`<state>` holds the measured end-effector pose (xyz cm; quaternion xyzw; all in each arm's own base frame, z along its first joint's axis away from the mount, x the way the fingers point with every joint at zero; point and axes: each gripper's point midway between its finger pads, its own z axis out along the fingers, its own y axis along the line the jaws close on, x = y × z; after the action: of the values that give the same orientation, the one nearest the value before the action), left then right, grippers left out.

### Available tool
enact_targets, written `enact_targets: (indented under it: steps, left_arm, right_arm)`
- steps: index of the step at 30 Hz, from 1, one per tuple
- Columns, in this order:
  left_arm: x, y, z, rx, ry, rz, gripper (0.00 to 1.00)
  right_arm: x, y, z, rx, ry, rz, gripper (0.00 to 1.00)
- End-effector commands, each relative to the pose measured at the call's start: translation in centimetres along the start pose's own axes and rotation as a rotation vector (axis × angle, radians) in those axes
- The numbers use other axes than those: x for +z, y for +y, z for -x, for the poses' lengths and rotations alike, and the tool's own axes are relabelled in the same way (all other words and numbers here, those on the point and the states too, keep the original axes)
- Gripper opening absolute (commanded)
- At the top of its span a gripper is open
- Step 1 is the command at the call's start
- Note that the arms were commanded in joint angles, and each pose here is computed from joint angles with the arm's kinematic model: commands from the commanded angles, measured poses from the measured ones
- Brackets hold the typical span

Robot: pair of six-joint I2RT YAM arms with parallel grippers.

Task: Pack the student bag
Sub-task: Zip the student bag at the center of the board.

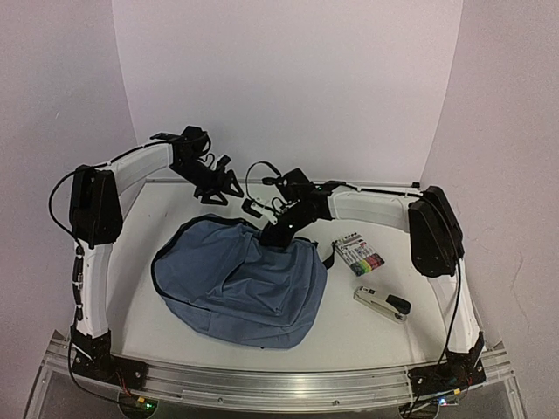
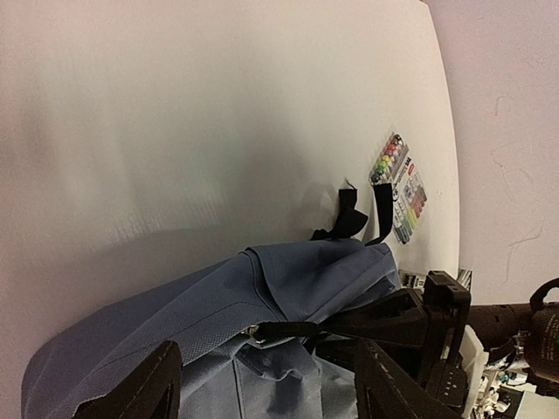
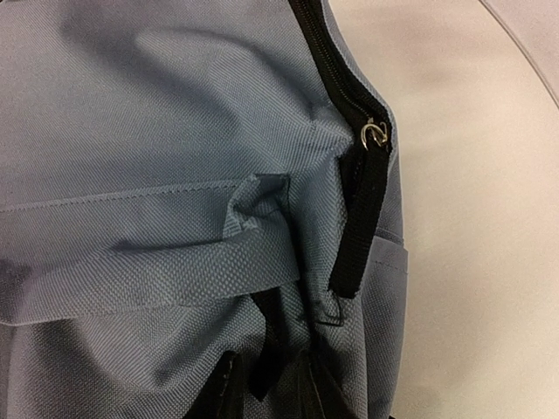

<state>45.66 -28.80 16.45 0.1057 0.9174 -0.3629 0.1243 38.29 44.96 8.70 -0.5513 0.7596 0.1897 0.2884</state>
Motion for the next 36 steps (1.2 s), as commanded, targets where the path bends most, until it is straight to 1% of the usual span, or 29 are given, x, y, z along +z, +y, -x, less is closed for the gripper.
enact_targets:
  steps: [1,6,8,11,17,26,30,36]
  left_arm:
    - [0.1,-0.6,0.7,0.027,-0.012,-0.031,0.68]
    - [0.4,-0.2,0.3,0.022,0.004,-0.029,0.68]
    - [0.5,-0.3,0.2,0.026,0.006,-0.032,0.68]
    - [0.5,-0.4,0.1,0.047,0.01,-0.037,0.68]
    - [0.8,-1.2,-0.8,0.111,0.039,-0.07,0.7]
    - [1.0,-1.7,-2.9,0.225,0.095,-0.118,0.69]
    - [0.7,-0.8,-3.3,0.326,0.074,-0.081,0.71]
    - [-0.1,0.1,-3.7,0.546,0.035,-0.065,0.72]
  right_arm:
    - [1.1,-0.6,0.0,-0.009,-0.009,-0.025,0.22]
    - [1.3,0.2,0.4,-0.08,0.0,-0.056,0.15]
    - [1.5,0.3,0.4,-0.094,0.005,-0.069,0.11]
    - [1.3,0.1,0.5,-0.098,0.009,-0.093,0.01]
    - [-1.0,0.1,1.8,-0.106,-0.021,-0.113,0.0]
    - [-4.4,0.6,4.6,-0.045,-0.104,-0.107,0.0]
    - [-4.9,0.7,4.8,-0.037,-0.111,-0.107,0.0]
    - [-5.0,0.8,4.4,-0.022,-0.102,-0.111,0.0]
